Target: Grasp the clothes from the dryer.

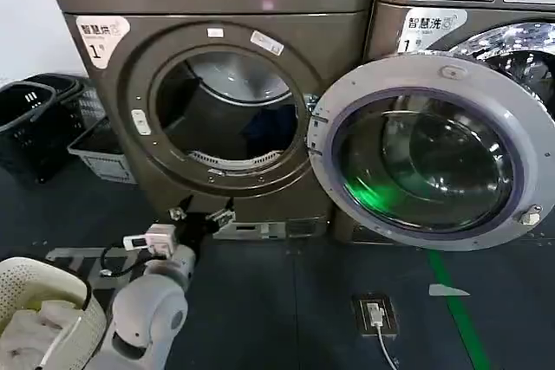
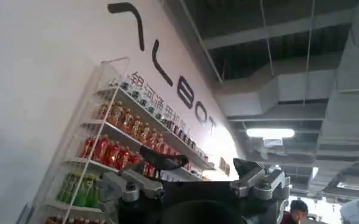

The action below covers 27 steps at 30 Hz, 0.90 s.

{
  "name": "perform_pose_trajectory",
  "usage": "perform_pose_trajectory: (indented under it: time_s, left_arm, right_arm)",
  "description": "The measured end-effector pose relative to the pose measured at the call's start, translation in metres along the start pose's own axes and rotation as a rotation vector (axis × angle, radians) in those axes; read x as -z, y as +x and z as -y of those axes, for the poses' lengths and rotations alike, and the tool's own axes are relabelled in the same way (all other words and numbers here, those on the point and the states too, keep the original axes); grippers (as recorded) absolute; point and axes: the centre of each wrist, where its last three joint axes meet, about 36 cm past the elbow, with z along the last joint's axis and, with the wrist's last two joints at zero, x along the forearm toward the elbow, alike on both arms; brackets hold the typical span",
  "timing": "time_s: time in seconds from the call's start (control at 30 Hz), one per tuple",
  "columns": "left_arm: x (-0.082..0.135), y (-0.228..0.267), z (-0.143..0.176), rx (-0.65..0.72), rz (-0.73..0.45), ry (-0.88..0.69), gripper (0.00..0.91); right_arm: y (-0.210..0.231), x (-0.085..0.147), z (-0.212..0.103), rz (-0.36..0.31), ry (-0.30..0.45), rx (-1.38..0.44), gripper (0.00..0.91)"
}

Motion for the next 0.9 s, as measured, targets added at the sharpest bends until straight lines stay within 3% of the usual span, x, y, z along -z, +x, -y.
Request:
perform_pose_trajectory:
  time_s: [0.9]
  left_arm:
    - [0.0009,-0.003,-0.0001,-0.001,0.001,-0.001,0.907]
  right_arm:
    - [-0.0007,0.0027,-0.0018,0.003,0.002,0.011,0.907]
